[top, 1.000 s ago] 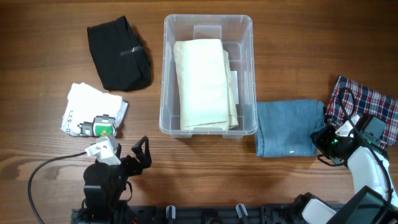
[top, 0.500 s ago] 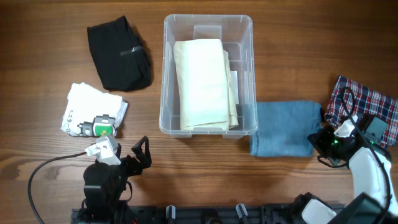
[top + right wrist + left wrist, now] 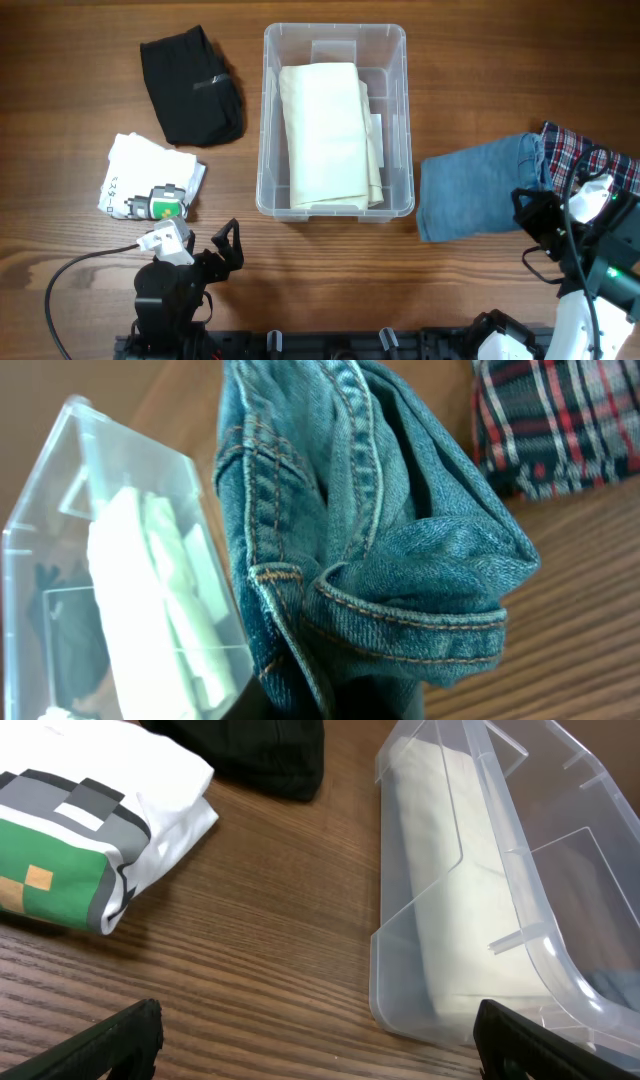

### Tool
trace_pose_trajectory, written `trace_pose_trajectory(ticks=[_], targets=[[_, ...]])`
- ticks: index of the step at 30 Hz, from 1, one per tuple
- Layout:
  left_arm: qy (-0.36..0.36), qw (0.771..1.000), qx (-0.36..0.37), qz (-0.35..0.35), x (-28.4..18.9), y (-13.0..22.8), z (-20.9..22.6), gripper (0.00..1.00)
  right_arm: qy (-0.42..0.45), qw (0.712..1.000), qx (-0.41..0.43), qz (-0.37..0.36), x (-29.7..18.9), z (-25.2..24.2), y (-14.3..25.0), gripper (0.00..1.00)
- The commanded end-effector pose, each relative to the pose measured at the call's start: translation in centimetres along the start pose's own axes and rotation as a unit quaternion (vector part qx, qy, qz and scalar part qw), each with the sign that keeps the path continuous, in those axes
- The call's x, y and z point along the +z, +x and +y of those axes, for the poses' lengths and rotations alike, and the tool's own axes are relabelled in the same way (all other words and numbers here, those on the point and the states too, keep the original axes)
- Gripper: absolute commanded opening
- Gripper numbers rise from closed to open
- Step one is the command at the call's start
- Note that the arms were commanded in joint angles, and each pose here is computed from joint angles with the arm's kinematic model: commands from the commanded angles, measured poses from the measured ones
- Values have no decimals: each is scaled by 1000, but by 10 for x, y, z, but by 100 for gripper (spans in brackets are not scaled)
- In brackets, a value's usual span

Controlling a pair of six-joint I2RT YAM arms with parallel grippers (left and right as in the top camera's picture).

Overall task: Pack container
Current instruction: 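Grasp the folded blue jeans at the right edge with the right gripper, then lift the jeans with the right gripper and lower them into the bin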

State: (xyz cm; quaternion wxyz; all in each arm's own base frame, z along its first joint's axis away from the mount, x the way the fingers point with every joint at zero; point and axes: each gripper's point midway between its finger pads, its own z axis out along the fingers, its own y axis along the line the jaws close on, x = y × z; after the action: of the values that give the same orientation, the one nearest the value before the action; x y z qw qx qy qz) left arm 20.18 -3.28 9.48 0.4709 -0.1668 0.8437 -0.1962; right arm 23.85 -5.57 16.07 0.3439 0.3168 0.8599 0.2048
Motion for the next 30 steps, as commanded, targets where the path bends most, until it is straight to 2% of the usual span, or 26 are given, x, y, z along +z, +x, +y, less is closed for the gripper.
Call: trace_pose_trajectory(ticks=[1, 7, 10, 12, 19, 22, 26, 30], targets=[[5, 1000, -2, -3, 0, 0, -1, 100, -59, 997, -29, -43, -32, 45, -32, 4], [5, 1000, -2, -3, 0, 0, -1, 100, -109, 990, -56, -69, -68, 90, -62, 4], [5, 1000, -2, -3, 0, 0, -1, 100, -215, 973, -52, -65, -86, 132, -67, 4], [5, 1000, -2, -3, 0, 0, -1, 100, -298, 952, -44, -61, -104, 166, -73, 4], [5, 1000, -2, -3, 0, 0, -1, 100, -412, 907, -63, -67, -127, 242, -81, 5], [5, 1000, -2, -3, 0, 0, -1, 100, -436, 896, -72, -41, -100, 279, -70, 4], [5, 1000, -2, -3, 0, 0, -1, 100, -425, 899, -111, -9, -47, 317, -61, 4], [5, 1000, -2, -3, 0, 0, -1, 100, -370, 920, -131, -12, -4, 346, -65, 4]])
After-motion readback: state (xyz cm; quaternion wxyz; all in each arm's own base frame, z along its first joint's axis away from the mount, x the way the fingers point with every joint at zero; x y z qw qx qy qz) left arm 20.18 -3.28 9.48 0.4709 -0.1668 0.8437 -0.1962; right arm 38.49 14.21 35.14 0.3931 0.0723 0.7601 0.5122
